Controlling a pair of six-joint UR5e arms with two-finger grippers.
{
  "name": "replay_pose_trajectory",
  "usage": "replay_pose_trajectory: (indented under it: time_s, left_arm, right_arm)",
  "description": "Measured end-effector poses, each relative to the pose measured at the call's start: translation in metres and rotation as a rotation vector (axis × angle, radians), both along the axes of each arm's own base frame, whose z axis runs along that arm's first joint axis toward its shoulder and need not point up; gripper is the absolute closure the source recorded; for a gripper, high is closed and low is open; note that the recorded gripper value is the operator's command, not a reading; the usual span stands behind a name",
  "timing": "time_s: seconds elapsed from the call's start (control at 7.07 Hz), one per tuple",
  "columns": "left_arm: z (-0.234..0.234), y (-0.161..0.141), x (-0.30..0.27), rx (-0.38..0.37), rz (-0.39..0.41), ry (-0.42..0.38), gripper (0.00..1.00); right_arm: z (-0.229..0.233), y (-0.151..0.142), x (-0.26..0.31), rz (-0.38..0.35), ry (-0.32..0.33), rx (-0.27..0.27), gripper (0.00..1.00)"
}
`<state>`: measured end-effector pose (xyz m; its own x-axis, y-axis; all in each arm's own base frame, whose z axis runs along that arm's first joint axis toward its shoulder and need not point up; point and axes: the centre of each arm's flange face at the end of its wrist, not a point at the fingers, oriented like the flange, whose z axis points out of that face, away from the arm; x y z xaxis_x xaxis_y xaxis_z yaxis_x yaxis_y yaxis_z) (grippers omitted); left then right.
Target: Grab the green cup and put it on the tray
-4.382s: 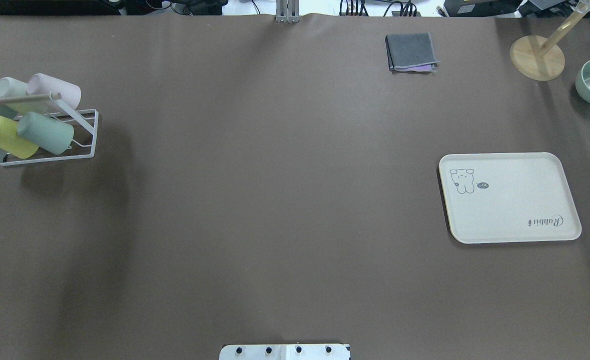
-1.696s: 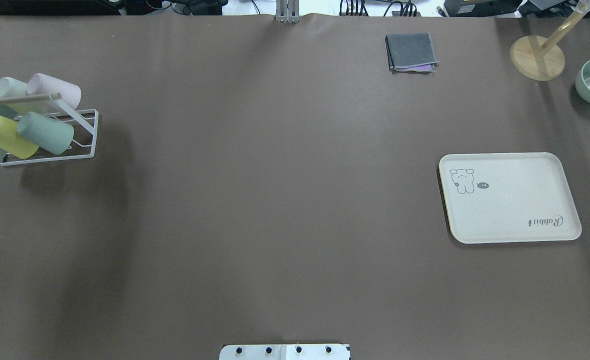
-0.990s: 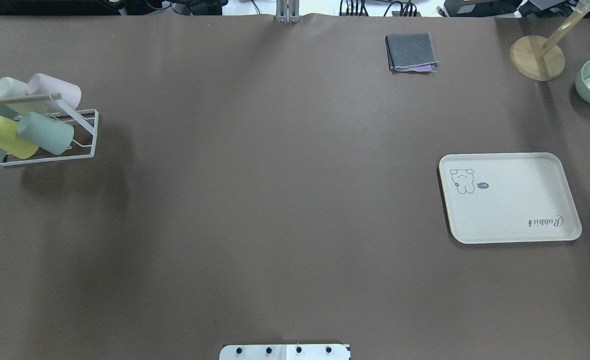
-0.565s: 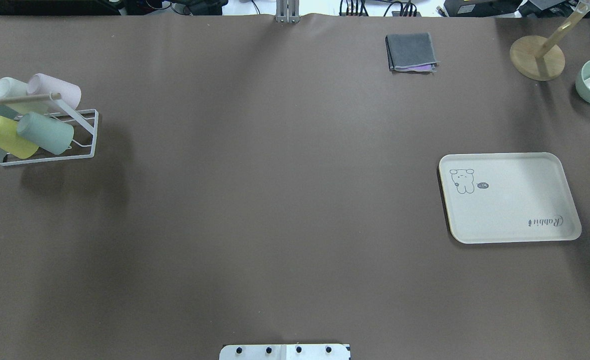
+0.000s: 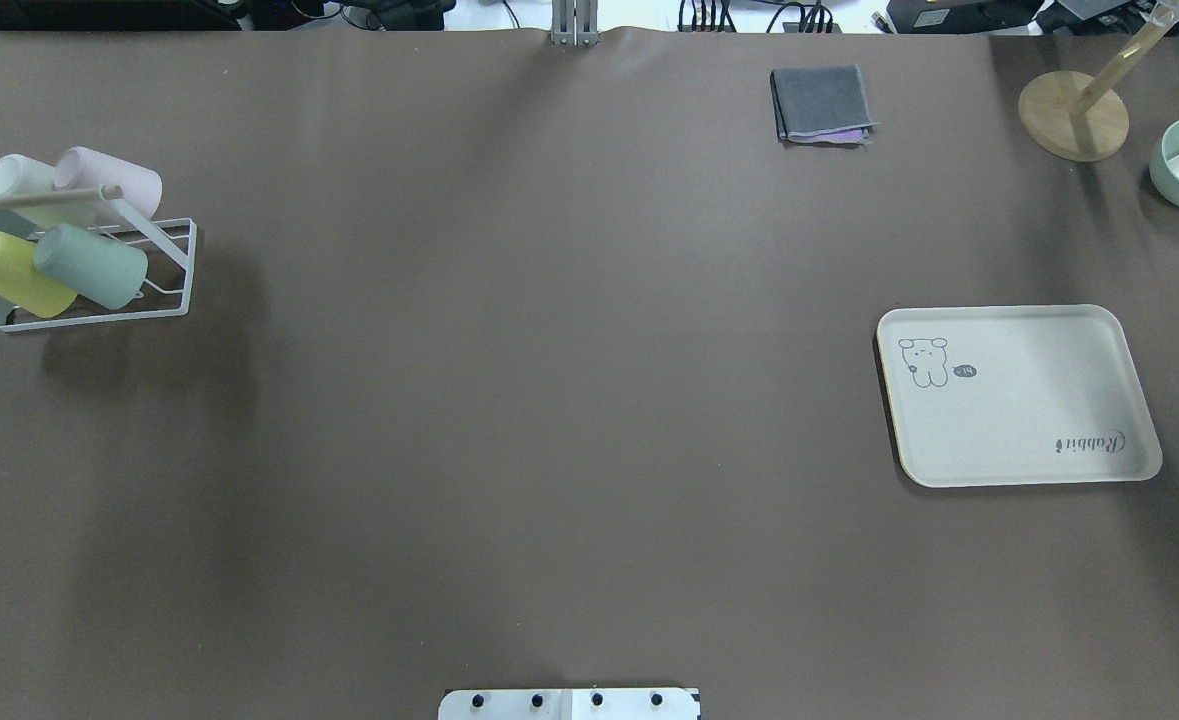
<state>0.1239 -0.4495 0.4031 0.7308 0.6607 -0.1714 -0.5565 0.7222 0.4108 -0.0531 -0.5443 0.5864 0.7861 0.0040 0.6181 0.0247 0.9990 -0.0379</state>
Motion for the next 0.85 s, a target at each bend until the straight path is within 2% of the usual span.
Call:
replay_pose_trajectory:
  time_s: [0.14, 0.42, 0.57, 0.71, 0.85]
  left_arm:
    - [-0.011, 0.0, 0.031, 0.028, 0.047, -0.078, 0.02]
    - [-0.033, 0.004, 0.083, 0.084, 0.159, -0.253, 0.02]
    - [-0.04, 0.007, 0.102, 0.132, 0.215, -0.328, 0.02]
    - [-0.045, 0.008, 0.118, 0.197, 0.269, -0.411, 0.02]
    - [-0.047, 0.007, 0.131, 0.259, 0.307, -0.499, 0.02]
  right_arm:
    - [0.003, 0.003, -0.006, -0.002, -0.01, -0.005, 0.0]
    - [0.013, 0.011, -0.033, 0.001, -0.041, -0.051, 0.0]
    - [0.016, 0.013, -0.052, 0.011, -0.058, -0.039, 0.01]
    - [0.02, 0.014, -0.069, 0.012, -0.081, 0.003, 0.0]
    - [0.028, 0.014, -0.079, 0.02, -0.102, 0.023, 0.0]
